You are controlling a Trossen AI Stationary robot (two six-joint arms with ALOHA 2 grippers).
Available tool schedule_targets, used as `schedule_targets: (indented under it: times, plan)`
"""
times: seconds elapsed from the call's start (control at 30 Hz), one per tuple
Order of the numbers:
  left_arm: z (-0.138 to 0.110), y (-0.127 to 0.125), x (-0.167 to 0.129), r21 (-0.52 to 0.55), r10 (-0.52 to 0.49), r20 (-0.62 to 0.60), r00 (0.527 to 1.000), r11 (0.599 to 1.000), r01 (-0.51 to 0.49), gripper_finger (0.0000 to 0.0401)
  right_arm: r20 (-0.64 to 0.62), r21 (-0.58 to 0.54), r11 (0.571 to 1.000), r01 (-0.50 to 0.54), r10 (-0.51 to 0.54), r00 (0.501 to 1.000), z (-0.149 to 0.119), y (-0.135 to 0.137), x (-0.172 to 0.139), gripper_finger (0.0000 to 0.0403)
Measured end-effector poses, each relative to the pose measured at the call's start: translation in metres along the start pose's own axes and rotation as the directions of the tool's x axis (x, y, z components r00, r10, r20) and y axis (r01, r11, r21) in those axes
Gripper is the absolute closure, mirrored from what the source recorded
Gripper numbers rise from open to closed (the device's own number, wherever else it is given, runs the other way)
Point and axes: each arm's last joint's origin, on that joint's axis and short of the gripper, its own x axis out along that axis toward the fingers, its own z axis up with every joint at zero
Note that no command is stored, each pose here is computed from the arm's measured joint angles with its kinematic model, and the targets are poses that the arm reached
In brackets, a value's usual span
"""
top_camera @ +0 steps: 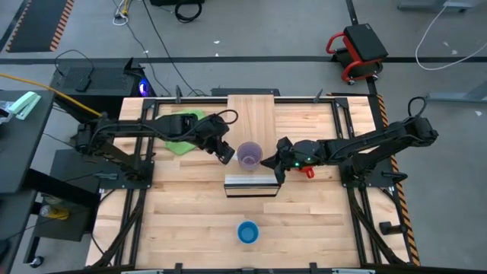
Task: Stack small to large cups/mugs on shelf
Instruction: Put the violet mug on the shelf
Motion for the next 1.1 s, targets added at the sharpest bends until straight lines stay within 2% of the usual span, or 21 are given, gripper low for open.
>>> schedule_targets:
  times: [0.27, 0.53, 0.7, 1.1]
  plan:
    - [-0.007, -0.011, 0.002, 0.005, -0.034, -0.004, 0.999, 0.999, 0.034, 0.0341, 0.014, 0.005, 1.000, 0.027, -0.027, 1.000, 0.004, 0.000, -0.014, 0.0395]
    - [-0.007, -0.011, 0.014, 0.002, -0.019, -0.016, 1.000, 1.000, 0.019, 0.0338, -0.014, 0.000, 1.000, 0.010, -0.010, 1.000, -0.002, 0.006, -0.016, 0.0396]
    - [-0.007, -0.010, 0.015, 0.000, -0.013, -0.022, 1.000, 1.000, 0.013, 0.0338, -0.017, -0.027, 0.997, 0.068, -0.068, 0.998, -0.008, 0.007, -0.019, 0.0397]
    - [0.006, -0.008, 0.015, -0.020, -0.054, 0.048, 0.997, 0.998, 0.055, 0.0340, 0.071, -0.040, 0.987, 0.156, -0.153, 0.986, 0.011, -0.012, -0.015, 0.0398]
